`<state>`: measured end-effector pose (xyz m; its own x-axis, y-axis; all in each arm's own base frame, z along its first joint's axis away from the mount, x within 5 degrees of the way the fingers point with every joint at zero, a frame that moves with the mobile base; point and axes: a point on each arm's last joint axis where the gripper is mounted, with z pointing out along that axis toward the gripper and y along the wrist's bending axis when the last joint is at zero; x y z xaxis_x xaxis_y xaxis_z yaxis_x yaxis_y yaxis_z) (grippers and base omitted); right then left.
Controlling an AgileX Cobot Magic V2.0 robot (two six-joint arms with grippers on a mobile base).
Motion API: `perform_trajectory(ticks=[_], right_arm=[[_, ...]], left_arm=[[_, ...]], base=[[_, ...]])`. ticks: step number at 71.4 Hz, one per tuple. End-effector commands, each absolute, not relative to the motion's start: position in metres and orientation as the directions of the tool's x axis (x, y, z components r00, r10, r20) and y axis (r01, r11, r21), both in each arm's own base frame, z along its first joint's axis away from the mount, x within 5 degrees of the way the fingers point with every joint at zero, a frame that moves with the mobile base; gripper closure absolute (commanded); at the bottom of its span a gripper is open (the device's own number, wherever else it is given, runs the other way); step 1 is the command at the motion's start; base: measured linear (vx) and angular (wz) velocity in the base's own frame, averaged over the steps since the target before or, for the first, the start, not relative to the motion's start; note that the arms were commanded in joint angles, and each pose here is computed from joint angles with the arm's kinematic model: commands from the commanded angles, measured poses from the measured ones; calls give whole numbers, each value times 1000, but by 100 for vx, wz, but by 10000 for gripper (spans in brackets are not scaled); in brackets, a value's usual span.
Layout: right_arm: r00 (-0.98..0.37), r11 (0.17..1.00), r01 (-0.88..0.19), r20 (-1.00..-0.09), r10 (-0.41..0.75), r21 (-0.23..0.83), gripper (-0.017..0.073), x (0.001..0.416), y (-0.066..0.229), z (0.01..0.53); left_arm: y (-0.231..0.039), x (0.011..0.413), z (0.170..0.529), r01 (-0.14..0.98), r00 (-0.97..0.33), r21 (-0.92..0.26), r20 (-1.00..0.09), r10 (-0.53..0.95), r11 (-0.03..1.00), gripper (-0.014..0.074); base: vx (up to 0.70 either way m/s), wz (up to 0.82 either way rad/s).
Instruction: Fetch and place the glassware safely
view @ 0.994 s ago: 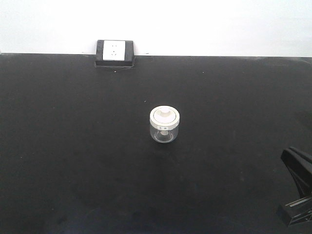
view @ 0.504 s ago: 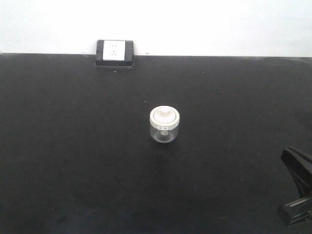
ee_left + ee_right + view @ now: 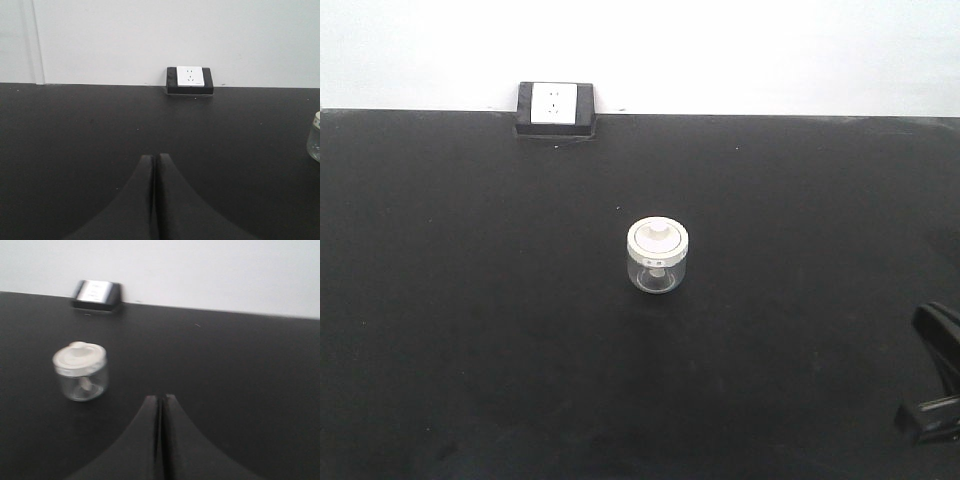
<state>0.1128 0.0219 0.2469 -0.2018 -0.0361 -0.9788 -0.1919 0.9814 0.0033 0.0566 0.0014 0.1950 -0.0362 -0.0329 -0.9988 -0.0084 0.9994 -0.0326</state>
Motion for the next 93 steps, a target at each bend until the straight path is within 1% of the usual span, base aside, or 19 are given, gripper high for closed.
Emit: perform_trajectory(ticks=[1, 6, 10, 26, 32, 46, 59, 83, 93], right_arm=[[-180, 992, -107, -982, 49, 69, 567, 115, 13, 247], [-196, 993, -55, -976, 95, 108, 567, 111, 8, 232], [-188, 992, -43, -976, 106, 116, 567, 107, 6, 222], [-118, 991, -80, -988, 101, 111, 567, 84, 8, 190], [-128, 993, -55, -987, 98, 106, 567, 80, 6, 190], [-75, 998, -48, -996, 45, 49, 567, 73, 4, 192], [-36, 998, -38, -998, 46, 47, 567, 67, 3, 194], [-6, 998, -2, -998, 62, 62, 567, 57, -1, 192], [-42, 998, 8, -997, 61, 61, 567, 57, -1, 189]], left_arm=[[-1, 57, 193, 21, 16, -49, -999, -50, 999, 601], [-1, 57, 193, 21, 16, -49, -999, -50, 999, 601], [-1, 57, 193, 21, 16, -49, -999, -50, 999, 601], [-1, 57, 193, 21, 16, -49, -999, -50, 999, 601], [-1, 57, 193, 21, 16, -49, -999, -50, 999, 601], [-1, 57, 193, 21, 16, -49, -999, -50, 999, 601], [-1, 57, 193, 21, 16, -49, -999, -50, 999, 601], [-1, 57, 193, 21, 16, -49, -999, -50, 999, 601], [-1, 57, 193, 21, 15, -49, -999, -49, 999, 601]], base=[[0, 0], [0, 0], [0, 0], [0, 0], [0, 0], [0, 0], [0, 0], [0, 0], [0, 0]])
